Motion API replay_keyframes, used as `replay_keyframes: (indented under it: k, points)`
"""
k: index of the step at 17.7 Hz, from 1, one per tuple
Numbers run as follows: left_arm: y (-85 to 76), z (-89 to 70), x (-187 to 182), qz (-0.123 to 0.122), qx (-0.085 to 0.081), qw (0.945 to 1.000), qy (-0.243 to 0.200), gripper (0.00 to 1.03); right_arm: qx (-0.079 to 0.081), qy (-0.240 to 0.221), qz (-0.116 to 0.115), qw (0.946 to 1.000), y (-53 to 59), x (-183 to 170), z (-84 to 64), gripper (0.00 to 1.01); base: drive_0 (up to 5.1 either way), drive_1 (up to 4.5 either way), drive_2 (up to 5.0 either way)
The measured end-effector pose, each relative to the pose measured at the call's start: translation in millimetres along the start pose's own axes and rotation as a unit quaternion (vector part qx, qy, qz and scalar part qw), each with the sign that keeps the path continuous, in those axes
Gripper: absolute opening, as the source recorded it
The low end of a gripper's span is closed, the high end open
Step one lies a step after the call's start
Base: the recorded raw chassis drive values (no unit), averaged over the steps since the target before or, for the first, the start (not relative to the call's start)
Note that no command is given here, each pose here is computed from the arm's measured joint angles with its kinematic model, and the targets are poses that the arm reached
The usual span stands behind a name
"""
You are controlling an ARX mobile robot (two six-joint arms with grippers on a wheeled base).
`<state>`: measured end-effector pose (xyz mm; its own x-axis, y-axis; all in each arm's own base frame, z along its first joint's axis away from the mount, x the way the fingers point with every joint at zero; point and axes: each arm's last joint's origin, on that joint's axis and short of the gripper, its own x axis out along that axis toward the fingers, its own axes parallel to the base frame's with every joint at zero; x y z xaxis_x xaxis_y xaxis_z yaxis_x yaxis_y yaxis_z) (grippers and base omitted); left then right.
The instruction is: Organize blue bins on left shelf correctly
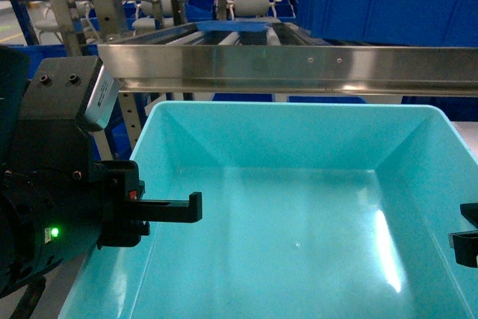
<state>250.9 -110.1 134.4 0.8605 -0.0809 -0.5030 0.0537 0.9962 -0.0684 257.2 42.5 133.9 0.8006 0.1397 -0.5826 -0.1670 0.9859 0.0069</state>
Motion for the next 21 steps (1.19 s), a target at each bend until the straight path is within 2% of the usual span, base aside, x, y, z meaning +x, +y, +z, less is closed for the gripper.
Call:
replay_keyframes:
  k: [21]
  points:
    - [0.0, -0.3, 0.1, 0.000, 0.000, 1.0000, 0.001, 0.02, 0.000, 0.002, 0.000, 1.0000, 0.0, 0.0, -0.3, 0.02, -4.2, 4.43, -0.1]
